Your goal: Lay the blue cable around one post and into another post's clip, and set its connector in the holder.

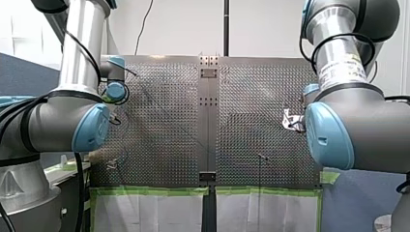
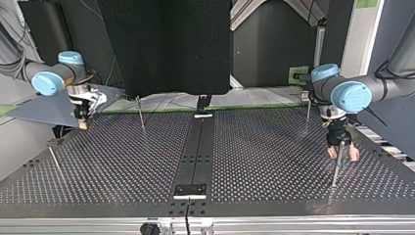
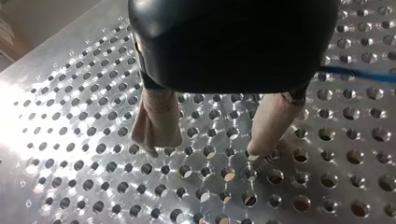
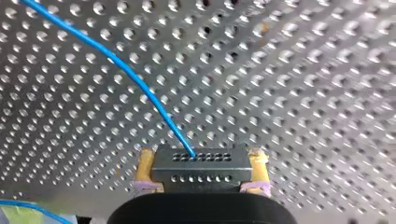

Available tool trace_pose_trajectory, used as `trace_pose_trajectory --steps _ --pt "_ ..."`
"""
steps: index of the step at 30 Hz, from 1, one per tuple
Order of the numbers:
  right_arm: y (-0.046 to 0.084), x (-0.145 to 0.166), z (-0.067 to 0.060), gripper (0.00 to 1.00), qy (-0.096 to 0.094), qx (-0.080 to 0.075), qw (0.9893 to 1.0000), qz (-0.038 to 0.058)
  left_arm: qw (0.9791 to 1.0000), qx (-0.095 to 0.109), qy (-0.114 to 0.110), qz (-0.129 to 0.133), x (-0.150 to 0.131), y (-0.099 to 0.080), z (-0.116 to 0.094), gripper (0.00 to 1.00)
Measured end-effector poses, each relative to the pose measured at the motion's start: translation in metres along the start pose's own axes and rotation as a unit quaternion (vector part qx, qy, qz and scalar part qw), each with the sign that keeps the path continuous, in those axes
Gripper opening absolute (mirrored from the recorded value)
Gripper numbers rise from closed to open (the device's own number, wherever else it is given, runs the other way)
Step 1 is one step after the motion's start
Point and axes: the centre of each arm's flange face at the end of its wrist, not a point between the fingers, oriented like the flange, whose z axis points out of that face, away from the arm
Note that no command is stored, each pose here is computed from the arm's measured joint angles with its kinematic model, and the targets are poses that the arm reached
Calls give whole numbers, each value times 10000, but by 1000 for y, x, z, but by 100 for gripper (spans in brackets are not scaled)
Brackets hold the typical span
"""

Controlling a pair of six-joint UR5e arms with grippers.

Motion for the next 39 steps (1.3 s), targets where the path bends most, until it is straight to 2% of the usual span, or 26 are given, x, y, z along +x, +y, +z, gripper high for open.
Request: trace_pose_trajectory --steps 8,16,21,23,27,31,34,39 --pt "-4 21 -25 0 268 -52 9996 -4 10000 -10 -13 -3 -1 1 1 99" --pt "-5 35 -55 0 295 -113 9995 62 10000 -18 -25 -19 -3 2 1 99" --pt "-6 56 -66 0 448 -109 9989 70 10000 -21 -29 -21 -3 2 2 99" --pt "-6 63 -72 0 504 -104 9986 103 10000 -18 -26 -24 -3 2 2 99" --pt "-4 84 -81 0 686 -105 9975 157 10000 -23 -33 -27 -4 3 2 99" --pt "2 108 -88 0 957 -95 9951 239 10000 -28 -40 -28 -5 3 2 99" --pt "7 116 -89 0 1057 -107 9939 285 10000 -31 -46 -28 -6 4 3 99" --pt "16 114 -86 0 1129 -101 9931 310 10000 -36 -53 -27 -6 5 3 99"
